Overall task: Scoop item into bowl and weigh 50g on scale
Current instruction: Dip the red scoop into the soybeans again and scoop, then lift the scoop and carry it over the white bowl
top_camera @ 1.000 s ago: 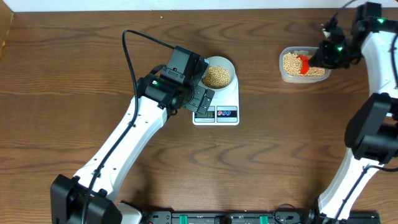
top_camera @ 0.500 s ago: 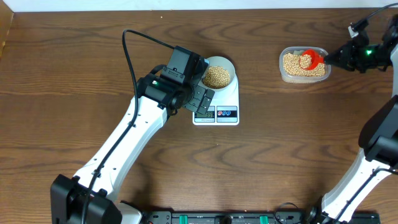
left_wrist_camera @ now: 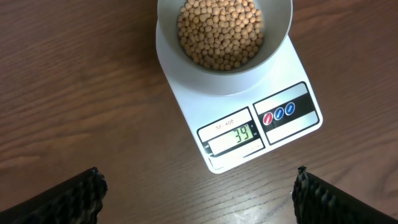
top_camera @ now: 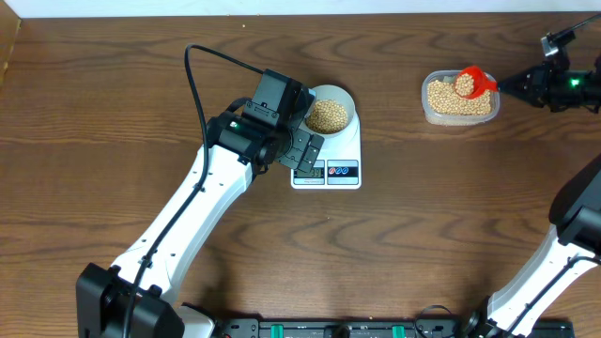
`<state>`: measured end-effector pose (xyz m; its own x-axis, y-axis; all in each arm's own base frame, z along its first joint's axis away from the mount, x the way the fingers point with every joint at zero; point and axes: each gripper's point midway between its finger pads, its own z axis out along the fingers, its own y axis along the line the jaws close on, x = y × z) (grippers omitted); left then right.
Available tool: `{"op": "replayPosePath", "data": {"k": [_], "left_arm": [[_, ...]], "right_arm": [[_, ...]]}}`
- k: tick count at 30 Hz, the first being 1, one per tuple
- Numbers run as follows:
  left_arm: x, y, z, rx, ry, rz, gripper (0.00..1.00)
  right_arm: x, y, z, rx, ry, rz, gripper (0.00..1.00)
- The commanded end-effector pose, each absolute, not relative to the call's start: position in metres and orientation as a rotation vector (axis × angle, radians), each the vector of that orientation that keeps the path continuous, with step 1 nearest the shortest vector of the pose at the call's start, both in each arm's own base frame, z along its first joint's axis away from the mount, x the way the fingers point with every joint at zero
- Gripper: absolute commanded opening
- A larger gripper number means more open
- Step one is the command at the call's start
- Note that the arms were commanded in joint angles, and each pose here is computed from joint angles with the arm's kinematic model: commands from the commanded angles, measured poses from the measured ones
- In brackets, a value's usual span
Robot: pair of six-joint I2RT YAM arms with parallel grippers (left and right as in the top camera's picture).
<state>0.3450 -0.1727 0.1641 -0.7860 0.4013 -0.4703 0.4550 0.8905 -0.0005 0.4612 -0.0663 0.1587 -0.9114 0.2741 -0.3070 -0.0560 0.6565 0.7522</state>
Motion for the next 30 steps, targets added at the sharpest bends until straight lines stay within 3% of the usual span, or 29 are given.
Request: {"op": "replayPosePath", "data": {"k": [1,15,30], "left_arm": [[0.345,-0.17,0.173,0.62,2.565,-0.142,0.98],[0.345,-0.17,0.173,0.619,2.565,-0.143,0.98],[0.345,-0.17,0.173,0.619,2.565,-0.142,0.98]], "right_arm": [[0.463,-0.055,0.176,0.097,2.353,1.284,0.01],[0.46,0.004,0.196,-0.05,2.274,1.478,0.01],[0.446,0.108,0.191,-0.321,2.368,1.556,0.01]]}}
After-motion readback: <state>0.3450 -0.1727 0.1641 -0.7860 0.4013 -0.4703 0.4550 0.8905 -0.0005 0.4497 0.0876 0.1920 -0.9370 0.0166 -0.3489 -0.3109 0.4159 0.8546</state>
